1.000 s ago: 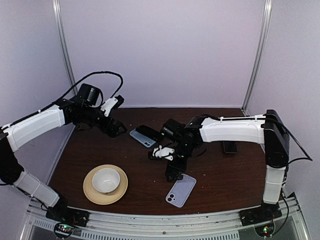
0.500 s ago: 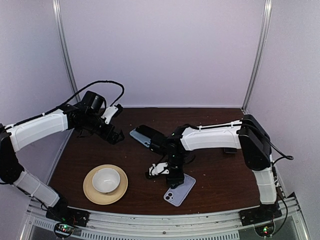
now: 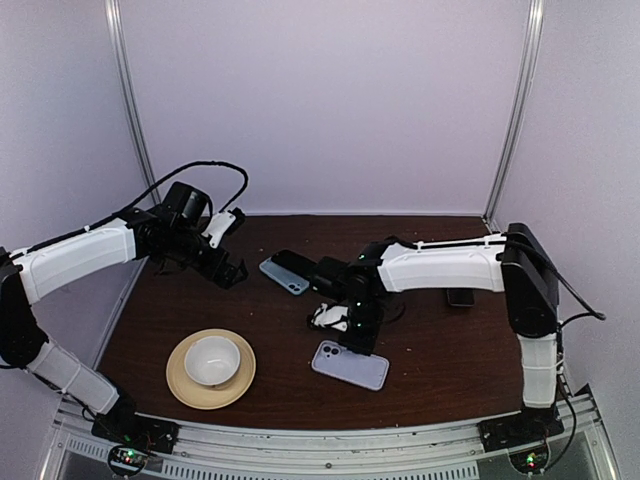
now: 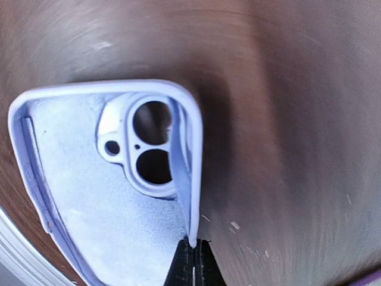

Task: Put the phone into the phone case

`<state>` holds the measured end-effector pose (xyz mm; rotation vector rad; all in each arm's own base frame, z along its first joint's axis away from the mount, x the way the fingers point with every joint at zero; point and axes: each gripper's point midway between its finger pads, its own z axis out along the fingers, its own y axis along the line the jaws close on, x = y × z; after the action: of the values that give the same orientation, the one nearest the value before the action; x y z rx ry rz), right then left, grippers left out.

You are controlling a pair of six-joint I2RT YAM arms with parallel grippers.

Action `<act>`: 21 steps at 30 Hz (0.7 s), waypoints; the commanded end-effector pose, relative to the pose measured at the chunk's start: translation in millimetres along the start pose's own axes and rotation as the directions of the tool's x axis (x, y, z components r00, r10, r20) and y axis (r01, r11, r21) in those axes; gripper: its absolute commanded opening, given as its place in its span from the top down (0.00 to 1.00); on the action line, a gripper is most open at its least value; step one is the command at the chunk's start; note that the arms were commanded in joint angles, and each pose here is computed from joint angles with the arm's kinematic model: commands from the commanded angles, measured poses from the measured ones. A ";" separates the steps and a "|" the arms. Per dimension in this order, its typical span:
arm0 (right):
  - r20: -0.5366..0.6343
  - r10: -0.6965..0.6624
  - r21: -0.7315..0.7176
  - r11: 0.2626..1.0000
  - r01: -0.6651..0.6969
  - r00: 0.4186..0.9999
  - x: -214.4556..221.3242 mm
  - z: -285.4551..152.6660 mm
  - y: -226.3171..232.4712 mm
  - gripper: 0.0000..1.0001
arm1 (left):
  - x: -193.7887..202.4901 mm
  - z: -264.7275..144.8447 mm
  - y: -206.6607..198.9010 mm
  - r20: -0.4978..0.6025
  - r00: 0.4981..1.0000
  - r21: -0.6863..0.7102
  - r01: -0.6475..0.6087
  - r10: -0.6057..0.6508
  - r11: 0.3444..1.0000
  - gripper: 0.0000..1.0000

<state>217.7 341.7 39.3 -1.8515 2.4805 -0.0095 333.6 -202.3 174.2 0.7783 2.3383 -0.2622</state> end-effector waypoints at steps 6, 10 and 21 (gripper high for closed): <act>0.369 0.868 -0.042 0.372 -0.927 0.331 52.0 -58.1 -75.3 1.00 | -11.7 -8.0 0.7 0.052 0.999 0.001 0.015 -0.015 1.000 0.02; 0.446 0.890 -0.286 0.038 -0.958 -0.097 72.8 -53.8 -81.0 1.00 | -10.5 -6.0 -1.8 0.045 0.999 0.017 0.023 -0.024 1.000 0.02; 0.405 0.906 -0.028 0.150 -0.988 0.126 62.0 -21.0 -87.7 1.00 | -7.2 -4.0 -2.4 0.028 0.999 0.020 0.024 -0.025 1.000 0.03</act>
<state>276.1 253.0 50.2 0.2516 2.7060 0.0489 331.1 -204.5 173.9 0.7678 2.3490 -0.2911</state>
